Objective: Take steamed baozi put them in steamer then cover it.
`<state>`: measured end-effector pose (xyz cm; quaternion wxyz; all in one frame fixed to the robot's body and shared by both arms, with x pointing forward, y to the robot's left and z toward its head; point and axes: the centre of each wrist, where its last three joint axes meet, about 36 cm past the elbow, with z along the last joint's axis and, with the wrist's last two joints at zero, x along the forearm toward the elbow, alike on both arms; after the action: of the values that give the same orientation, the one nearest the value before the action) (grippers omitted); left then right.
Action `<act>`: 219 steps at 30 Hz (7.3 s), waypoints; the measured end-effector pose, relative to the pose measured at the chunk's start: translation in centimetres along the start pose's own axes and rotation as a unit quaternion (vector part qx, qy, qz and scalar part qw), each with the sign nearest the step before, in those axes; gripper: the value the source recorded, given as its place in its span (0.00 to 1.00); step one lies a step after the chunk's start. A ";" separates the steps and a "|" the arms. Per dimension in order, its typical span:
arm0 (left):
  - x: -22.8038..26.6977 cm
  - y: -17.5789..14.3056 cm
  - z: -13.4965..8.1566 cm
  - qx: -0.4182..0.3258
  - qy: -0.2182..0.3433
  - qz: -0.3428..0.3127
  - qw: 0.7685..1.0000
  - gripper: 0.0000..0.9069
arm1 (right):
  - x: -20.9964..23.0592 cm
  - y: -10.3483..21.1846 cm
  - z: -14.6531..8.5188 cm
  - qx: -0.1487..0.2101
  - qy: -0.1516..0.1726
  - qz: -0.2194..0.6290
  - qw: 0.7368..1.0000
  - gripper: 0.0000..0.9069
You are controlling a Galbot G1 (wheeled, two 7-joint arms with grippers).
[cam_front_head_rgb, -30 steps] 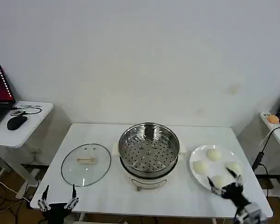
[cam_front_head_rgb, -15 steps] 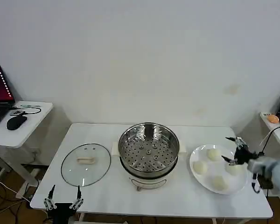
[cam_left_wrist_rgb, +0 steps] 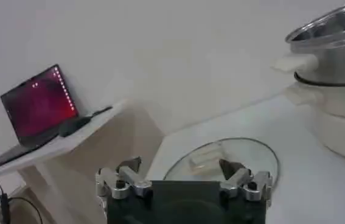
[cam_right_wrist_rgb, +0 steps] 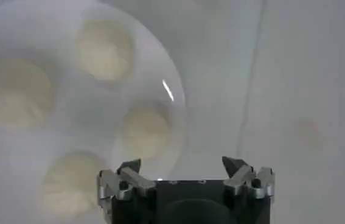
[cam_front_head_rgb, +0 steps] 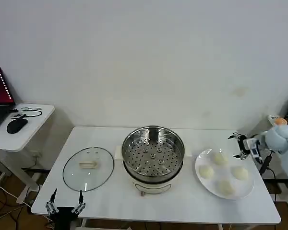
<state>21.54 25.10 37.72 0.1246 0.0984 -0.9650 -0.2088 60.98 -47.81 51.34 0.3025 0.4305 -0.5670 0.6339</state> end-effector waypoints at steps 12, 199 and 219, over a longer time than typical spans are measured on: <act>-0.2 0.1 0.5 -0.009 0.004 0.001 1.000 1.00 | -4.9 -2.8 -1.4 -0.018 0.008 -0.074 0.997 1.00; -0.2 -0.2 -1.1 -0.017 -0.010 0.028 0.999 1.00 | -2.4 2.4 -10.1 0.005 -0.045 -0.114 0.992 1.00; -0.5 -0.4 -0.7 -0.015 -0.006 0.027 1.000 1.00 | -6.8 1.1 -12.5 -0.011 -0.028 -0.133 0.991 0.76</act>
<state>22.25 24.61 38.06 0.1259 0.0695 -0.9648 -0.2201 60.46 -35.07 44.98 0.3725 0.5166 -0.5200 0.5692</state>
